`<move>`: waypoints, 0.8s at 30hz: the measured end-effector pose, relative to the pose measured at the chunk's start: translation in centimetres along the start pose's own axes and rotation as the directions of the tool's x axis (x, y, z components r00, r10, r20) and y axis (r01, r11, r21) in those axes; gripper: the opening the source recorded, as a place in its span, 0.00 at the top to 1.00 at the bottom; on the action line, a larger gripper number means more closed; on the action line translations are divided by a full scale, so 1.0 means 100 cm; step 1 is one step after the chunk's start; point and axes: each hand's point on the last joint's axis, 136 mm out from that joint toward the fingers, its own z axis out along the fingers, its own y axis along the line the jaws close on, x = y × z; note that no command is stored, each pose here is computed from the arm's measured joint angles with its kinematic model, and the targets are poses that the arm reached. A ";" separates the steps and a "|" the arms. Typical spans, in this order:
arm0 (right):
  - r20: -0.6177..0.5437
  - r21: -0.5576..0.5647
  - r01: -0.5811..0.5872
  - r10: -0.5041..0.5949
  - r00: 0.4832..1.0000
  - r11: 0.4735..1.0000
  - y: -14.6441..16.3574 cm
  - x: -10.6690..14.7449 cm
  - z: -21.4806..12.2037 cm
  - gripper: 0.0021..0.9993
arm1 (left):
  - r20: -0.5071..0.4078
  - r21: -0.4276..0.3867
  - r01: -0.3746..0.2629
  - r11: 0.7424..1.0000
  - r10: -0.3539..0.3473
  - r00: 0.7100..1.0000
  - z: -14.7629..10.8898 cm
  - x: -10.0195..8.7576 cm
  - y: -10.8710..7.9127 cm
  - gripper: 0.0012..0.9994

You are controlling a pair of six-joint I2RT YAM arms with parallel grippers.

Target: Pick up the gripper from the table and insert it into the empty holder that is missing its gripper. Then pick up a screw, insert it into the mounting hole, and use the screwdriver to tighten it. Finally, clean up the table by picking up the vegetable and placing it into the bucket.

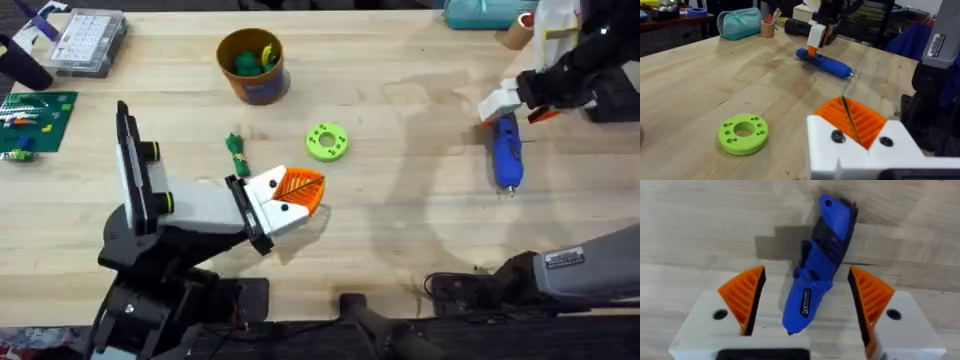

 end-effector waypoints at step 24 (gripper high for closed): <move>-0.079 -0.022 -0.085 0.083 0.993 0.996 -0.016 0.001 0.046 0.01 | 0.000 0.000 0.000 1.000 0.000 1.000 0.000 0.000 0.000 0.98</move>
